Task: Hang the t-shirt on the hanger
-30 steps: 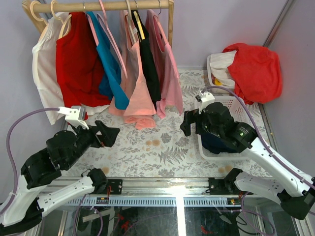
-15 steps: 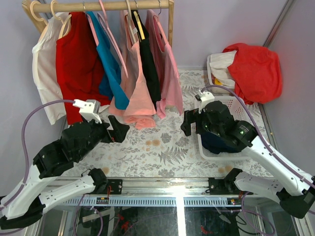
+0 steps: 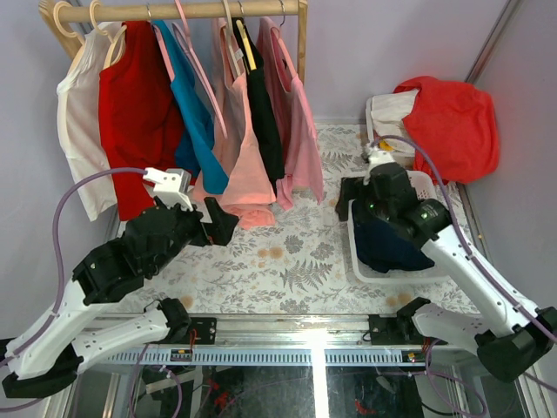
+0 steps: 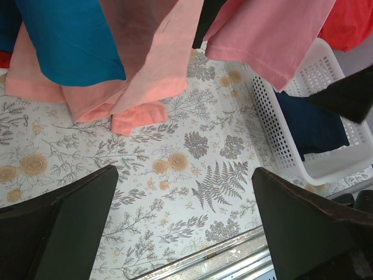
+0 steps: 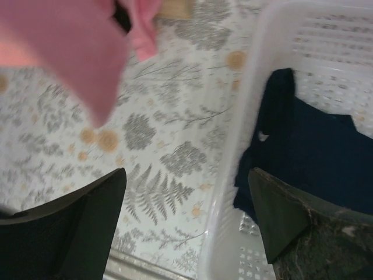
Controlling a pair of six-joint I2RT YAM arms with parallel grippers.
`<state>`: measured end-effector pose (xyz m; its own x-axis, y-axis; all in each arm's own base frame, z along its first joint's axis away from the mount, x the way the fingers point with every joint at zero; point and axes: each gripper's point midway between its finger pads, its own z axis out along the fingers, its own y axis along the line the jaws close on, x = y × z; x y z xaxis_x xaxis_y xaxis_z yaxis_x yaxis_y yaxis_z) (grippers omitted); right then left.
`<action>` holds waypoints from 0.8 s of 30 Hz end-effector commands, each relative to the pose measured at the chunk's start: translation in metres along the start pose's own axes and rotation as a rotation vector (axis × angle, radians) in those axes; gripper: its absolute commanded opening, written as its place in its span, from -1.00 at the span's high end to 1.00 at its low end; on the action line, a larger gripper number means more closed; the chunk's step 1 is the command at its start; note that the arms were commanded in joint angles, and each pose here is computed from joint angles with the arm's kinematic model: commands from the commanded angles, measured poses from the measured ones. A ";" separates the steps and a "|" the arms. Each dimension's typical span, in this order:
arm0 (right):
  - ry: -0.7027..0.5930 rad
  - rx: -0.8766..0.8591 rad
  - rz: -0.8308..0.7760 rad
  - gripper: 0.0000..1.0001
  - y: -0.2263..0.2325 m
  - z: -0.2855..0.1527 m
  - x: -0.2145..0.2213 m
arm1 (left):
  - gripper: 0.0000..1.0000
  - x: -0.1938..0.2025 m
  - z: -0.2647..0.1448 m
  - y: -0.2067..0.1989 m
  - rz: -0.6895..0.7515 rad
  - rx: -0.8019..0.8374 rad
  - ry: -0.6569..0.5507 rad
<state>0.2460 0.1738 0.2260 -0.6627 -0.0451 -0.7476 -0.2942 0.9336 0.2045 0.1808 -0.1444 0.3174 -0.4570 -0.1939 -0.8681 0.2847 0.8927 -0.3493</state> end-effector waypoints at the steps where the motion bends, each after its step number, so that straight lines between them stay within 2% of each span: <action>1: 0.007 0.073 0.196 -0.79 -0.053 0.024 -0.001 | -0.99 -0.018 0.005 -0.010 -0.007 0.029 -0.063; 5: 0.001 0.139 0.348 -0.65 -0.096 0.043 0.008 | -0.99 -0.010 0.007 -0.013 -0.017 0.051 -0.049; 8: 0.031 0.124 0.422 -0.54 -0.108 0.060 0.020 | -0.99 -0.001 0.008 -0.011 -0.027 0.061 -0.038; 15: 0.099 0.134 0.471 -0.45 -0.117 0.095 0.044 | -0.99 0.025 0.016 -0.005 -0.040 0.073 -0.009; 24: 0.161 0.155 0.496 -0.27 -0.124 0.120 0.057 | -0.99 0.031 0.017 -0.010 -0.026 0.105 0.007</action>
<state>0.3099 0.0927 0.0736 -0.8226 0.3524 -0.4462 0.1925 0.9111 0.3645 0.1744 -0.1556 0.2730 -0.5013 -0.1791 -0.8465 0.3203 0.8704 -0.3739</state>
